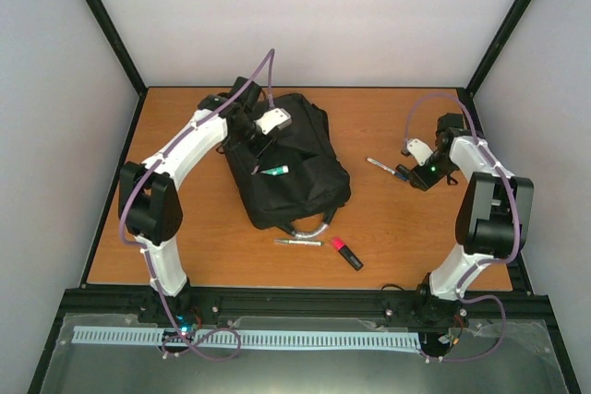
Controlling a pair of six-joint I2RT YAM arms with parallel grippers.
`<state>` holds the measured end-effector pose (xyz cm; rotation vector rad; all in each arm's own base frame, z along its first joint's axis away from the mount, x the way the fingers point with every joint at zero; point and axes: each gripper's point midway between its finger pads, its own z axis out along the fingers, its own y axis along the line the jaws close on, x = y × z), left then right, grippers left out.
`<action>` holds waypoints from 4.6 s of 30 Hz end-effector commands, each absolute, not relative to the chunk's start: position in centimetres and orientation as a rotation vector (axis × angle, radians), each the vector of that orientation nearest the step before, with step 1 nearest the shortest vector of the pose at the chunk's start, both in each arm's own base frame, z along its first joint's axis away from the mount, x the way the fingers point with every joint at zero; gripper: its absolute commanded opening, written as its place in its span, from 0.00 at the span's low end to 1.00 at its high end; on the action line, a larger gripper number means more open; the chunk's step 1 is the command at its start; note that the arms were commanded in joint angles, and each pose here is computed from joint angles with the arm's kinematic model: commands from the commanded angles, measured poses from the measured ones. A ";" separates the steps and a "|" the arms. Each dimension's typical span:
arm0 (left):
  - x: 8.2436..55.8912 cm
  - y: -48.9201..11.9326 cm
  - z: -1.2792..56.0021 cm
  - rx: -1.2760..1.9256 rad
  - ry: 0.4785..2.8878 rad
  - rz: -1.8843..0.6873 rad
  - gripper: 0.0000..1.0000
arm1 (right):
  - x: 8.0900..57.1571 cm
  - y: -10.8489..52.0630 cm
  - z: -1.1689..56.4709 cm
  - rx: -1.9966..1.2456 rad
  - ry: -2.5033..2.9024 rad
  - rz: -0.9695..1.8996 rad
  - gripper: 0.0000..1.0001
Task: Pack the student bag
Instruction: Pick up the stationery from the center of the board, then place the stationery in the student bag.
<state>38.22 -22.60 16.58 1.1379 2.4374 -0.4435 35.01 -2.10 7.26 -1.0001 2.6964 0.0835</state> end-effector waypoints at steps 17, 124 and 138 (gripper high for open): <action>38.9 -24.7 19.8 1.192 2.336 -0.493 0.01 | 38.0 -4.2 2.8 -0.969 2.817 0.019 0.44; 42.4 -26.9 21.8 1.165 2.261 -0.516 0.01 | 27.5 26.6 11.8 -1.161 2.782 0.829 0.12; 41.2 -27.3 22.4 1.173 2.253 -0.591 0.01 | 36.8 31.8 15.7 -1.160 2.511 0.630 0.21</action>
